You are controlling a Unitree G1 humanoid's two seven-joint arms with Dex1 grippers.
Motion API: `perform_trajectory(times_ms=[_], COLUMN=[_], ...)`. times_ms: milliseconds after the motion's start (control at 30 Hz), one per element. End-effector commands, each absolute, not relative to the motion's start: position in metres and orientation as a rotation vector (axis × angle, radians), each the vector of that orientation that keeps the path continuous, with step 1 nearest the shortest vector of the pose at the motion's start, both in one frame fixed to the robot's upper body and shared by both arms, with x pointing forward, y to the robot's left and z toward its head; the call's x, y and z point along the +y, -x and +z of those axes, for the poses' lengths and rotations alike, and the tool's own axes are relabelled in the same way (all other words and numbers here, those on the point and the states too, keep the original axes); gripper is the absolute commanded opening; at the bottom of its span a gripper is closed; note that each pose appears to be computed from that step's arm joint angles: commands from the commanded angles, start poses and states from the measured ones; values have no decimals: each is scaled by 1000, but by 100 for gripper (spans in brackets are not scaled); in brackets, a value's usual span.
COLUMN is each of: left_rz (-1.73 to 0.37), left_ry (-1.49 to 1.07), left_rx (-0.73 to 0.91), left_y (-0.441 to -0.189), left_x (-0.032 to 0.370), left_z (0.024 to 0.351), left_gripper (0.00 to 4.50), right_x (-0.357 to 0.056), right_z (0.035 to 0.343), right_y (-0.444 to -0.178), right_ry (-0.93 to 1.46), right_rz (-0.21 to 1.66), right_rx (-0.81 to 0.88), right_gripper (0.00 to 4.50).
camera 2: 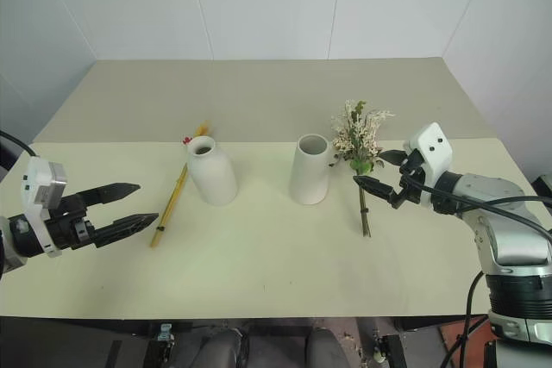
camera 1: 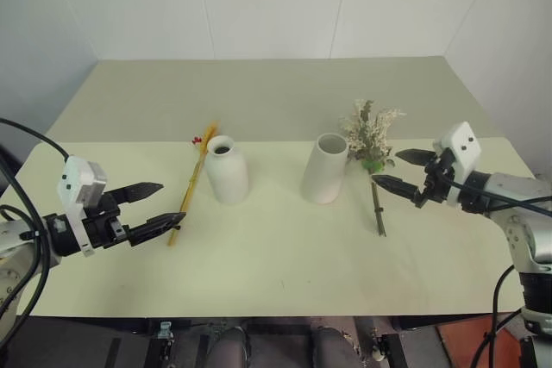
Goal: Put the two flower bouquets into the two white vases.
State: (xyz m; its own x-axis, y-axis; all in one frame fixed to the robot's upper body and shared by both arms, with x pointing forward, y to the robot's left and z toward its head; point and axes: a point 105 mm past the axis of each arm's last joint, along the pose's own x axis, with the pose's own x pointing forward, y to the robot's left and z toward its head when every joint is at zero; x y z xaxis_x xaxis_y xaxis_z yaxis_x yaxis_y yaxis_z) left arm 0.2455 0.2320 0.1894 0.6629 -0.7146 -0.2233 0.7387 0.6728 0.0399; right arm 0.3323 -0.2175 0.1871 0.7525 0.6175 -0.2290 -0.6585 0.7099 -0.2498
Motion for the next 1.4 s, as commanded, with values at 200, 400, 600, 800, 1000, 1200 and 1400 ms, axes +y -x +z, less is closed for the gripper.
perform_trajectory(times_ms=[200,400,600,800,1000,1200,1400], left_rz=[-830,-833,-847,-899,-976,-1049,-1080], left_ry=[-174,-176,-184,-186,-209,-236,-227], left_rx=[155,154,146,103,12,-47,-58], left_y=[-244,-244,-245,-250,-257,-261,-263], left_x=[231,230,227,223,215,205,201], left_z=[200,202,206,227,261,285,288], left_gripper=[450,450,450,450,450,450,450], right_x=[-214,-213,-210,-205,-202,-208,-217], right_z=[203,202,200,194,171,152,138], right_y=[-333,-333,-334,-343,-358,-387,-416], right_ry=[364,361,351,316,313,346,336], right_rz=[714,714,719,691,591,431,258], right_rx=[77,79,94,226,517,613,659], right_gripper=[443,443,443,443,443,443,443])
